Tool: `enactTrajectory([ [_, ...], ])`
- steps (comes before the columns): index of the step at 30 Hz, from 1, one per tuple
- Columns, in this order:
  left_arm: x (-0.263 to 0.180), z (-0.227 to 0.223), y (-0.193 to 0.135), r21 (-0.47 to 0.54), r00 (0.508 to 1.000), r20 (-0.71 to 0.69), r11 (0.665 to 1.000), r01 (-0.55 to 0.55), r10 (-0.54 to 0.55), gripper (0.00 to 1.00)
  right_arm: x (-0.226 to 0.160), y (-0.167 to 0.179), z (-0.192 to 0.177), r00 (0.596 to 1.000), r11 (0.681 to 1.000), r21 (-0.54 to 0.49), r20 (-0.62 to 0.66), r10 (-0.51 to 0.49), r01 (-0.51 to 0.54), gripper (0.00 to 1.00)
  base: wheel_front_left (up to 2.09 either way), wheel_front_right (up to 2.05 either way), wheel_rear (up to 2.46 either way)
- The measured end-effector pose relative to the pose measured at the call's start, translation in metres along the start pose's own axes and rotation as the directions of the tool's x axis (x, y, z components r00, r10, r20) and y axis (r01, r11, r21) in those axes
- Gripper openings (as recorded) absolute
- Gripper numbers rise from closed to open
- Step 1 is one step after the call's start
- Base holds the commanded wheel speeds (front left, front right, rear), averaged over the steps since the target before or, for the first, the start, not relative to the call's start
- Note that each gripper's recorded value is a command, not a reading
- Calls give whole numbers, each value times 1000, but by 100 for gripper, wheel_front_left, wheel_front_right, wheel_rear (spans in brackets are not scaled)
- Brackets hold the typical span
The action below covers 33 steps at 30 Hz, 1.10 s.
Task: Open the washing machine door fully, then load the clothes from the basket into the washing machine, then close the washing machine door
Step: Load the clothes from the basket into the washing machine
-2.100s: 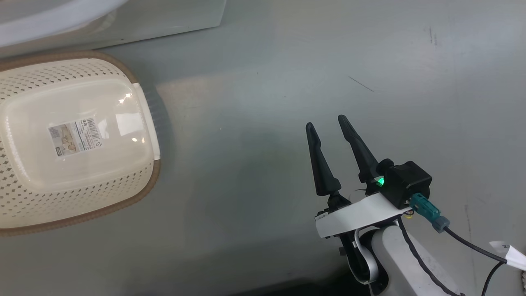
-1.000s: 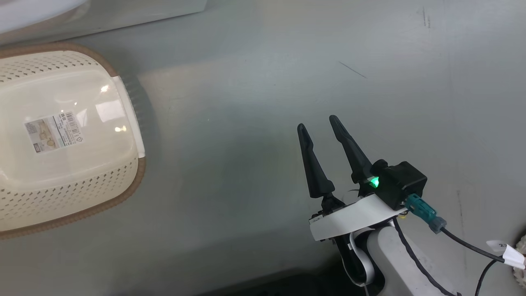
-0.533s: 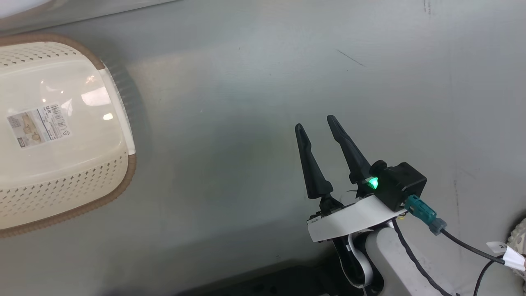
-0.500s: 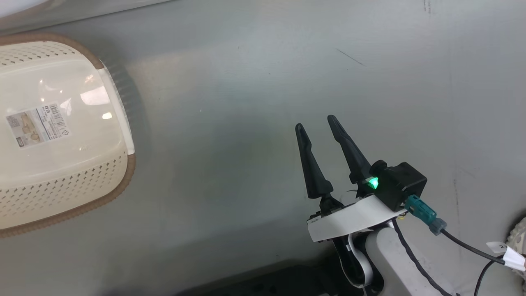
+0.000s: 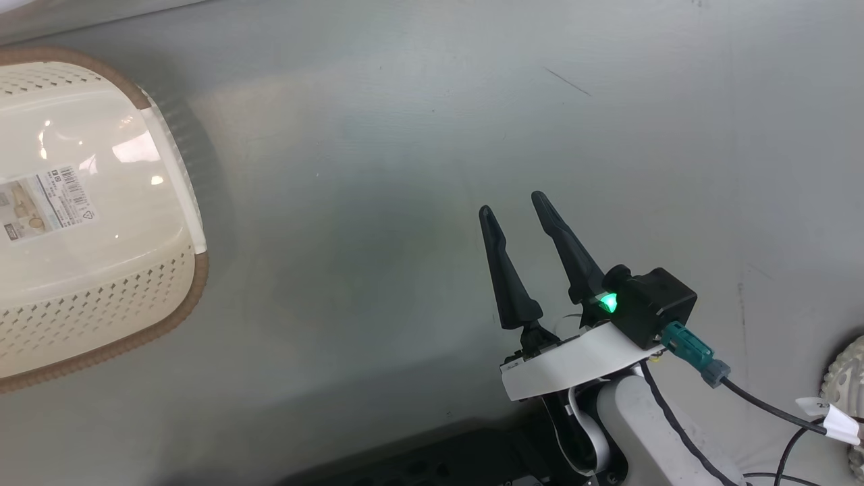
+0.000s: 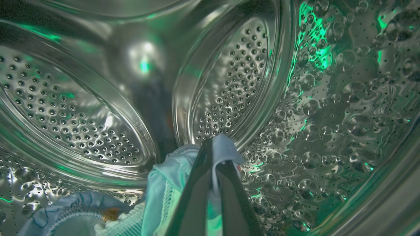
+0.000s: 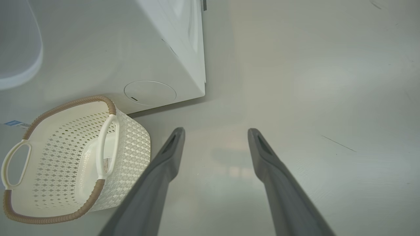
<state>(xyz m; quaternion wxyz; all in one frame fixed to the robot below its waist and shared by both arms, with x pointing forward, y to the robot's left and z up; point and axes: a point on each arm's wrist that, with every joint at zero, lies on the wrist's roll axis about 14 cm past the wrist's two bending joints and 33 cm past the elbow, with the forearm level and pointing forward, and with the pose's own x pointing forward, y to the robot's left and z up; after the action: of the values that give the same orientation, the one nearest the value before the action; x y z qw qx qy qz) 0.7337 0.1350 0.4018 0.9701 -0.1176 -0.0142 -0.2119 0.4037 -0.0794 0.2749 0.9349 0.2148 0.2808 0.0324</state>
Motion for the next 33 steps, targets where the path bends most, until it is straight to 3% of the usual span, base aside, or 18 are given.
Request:
enactTrajectory([
  [31,-6,-35,0,-4,991,-132,1000,6,-7,0,-3,-2,6,1000,1000,10,14,-14,14,100,0,0,0],
  [32,-6,-35,1,-2,991,-133,1000,6,-6,21,-2,-3,6,1000,1000,11,13,-14,14,100,0,0,0],
  [33,-6,-35,1,-2,992,-129,1000,3,-3,91,-2,-3,5,1000,1000,11,13,-14,14,100,0,0,0],
])
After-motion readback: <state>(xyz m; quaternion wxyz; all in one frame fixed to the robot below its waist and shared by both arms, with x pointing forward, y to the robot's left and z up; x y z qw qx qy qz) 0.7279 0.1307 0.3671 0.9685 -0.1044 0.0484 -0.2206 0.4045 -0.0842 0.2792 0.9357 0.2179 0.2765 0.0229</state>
